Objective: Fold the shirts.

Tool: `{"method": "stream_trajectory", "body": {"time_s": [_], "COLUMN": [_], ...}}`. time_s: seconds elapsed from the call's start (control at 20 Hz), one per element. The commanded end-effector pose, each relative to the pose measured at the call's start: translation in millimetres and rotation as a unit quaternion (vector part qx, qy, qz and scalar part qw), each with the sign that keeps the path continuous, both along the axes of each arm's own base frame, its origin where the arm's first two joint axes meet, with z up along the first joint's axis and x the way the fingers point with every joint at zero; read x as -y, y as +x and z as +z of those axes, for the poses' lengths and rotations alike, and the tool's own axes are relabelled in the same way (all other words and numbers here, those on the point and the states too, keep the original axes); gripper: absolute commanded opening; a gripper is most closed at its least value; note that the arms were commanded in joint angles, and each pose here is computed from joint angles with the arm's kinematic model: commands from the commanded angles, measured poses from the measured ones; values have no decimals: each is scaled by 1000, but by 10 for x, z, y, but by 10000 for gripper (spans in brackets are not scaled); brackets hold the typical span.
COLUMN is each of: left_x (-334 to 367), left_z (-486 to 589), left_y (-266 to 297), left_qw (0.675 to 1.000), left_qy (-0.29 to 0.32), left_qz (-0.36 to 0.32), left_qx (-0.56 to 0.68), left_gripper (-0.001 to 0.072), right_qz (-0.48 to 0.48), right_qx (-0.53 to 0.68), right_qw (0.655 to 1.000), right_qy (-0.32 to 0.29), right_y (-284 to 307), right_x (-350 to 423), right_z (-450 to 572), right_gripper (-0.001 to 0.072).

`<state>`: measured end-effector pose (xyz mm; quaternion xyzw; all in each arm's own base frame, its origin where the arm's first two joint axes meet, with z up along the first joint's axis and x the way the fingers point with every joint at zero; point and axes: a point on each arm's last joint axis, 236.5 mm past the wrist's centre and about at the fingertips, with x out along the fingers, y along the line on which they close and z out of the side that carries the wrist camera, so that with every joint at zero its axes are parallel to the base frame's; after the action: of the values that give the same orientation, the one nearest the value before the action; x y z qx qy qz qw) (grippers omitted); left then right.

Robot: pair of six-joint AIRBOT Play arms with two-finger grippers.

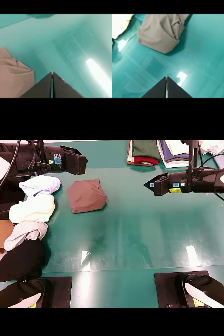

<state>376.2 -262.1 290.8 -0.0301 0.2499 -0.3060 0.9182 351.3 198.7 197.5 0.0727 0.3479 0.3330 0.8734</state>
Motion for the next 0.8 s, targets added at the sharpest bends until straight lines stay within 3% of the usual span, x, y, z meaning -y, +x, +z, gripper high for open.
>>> {"method": "stream_trajectory", "body": {"time_s": [0.0,0.35,0.4,0.45,0.5,0.75], "left_x": [0,-38,-108,-176,-226,-425], "left_z": [1,30,-16,-99,-230,-1370], "left_y": [1,75,153,233,313,716], "left_qw": [1000,1000,999,998,998,981], "left_qy": [0,7,30,44,47,107], "left_qz": [0,9,21,35,50,90], "left_qx": [0,18,27,23,2,-137], "left_gripper": [35,37,241,553,639,641], "right_qz": [0,-3,-4,-4,-4,-40], "right_qx": [-2,-24,-23,-22,-22,20], "right_qw": [1000,1000,1000,1000,1000,999], "right_qy": [-1,-4,-3,-3,-3,28], "right_y": [2,-33,-27,-26,-27,189], "right_x": [0,15,15,14,15,76], "right_z": [-18,-239,-233,-228,-230,21], "right_gripper": [16,17,16,16,17,17]}}
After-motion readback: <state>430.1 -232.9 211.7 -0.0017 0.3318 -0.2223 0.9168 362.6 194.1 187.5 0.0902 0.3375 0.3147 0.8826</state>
